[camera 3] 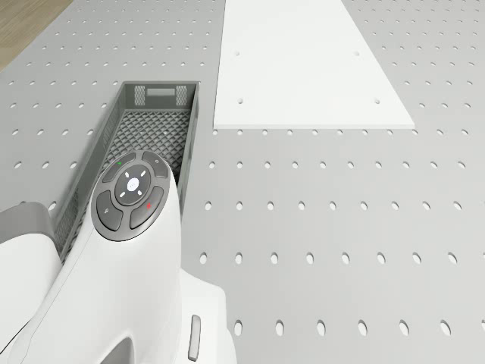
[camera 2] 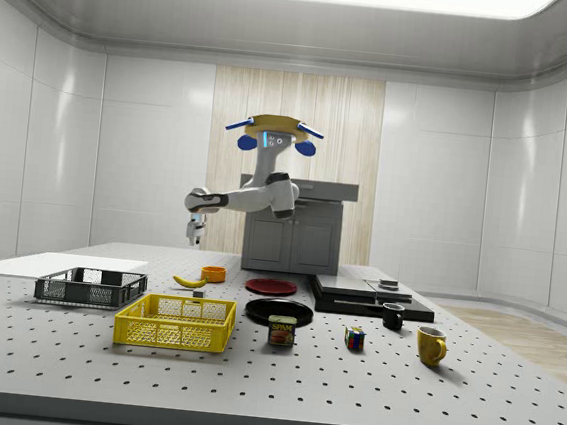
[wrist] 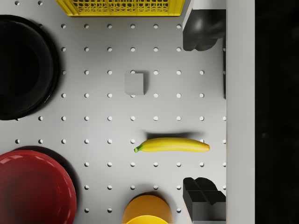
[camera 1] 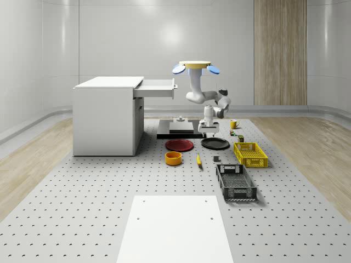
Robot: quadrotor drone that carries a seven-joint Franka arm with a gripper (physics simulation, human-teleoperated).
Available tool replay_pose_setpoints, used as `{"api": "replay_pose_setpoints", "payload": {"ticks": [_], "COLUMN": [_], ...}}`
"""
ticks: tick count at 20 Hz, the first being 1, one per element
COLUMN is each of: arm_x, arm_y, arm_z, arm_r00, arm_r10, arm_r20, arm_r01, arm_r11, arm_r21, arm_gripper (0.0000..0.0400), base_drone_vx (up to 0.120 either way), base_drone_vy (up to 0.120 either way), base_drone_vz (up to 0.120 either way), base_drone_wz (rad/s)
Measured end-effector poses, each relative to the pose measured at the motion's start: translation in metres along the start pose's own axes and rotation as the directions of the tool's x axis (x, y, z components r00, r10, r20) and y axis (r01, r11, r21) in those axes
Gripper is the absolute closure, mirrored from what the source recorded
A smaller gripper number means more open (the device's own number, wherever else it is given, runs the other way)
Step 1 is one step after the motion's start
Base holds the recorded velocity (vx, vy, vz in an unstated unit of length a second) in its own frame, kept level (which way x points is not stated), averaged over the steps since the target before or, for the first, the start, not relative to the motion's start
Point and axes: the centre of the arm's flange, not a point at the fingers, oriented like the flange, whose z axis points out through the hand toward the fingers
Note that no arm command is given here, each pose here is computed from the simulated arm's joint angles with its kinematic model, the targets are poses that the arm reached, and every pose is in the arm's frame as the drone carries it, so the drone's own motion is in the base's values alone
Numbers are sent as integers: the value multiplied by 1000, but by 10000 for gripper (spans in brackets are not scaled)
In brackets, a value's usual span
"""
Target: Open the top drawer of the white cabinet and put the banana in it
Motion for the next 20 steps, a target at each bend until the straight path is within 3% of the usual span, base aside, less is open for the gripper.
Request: {"api": "replay_pose_setpoints", "payload": {"ticks": [2,10,17,20], "arm_x": [0,0,1,6], "arm_y": [0,0,1,6], "arm_z": [0,0,0,0], "arm_r00": [1000,1000,1000,1000], "arm_r10": [0,0,0,0], "arm_r20": [0,0,0,0], "arm_r01": [0,0,0,0], "arm_r11": [1000,1000,1000,1000], "arm_r21": [0,0,0,0], "arm_gripper": [0,0,0,0], "base_drone_vx": [0,0,0,0], "base_drone_vy": [120,0,40,0], "base_drone_vz": [-120,-120,-29,0], "base_drone_wz": [0,0,0,0]}}
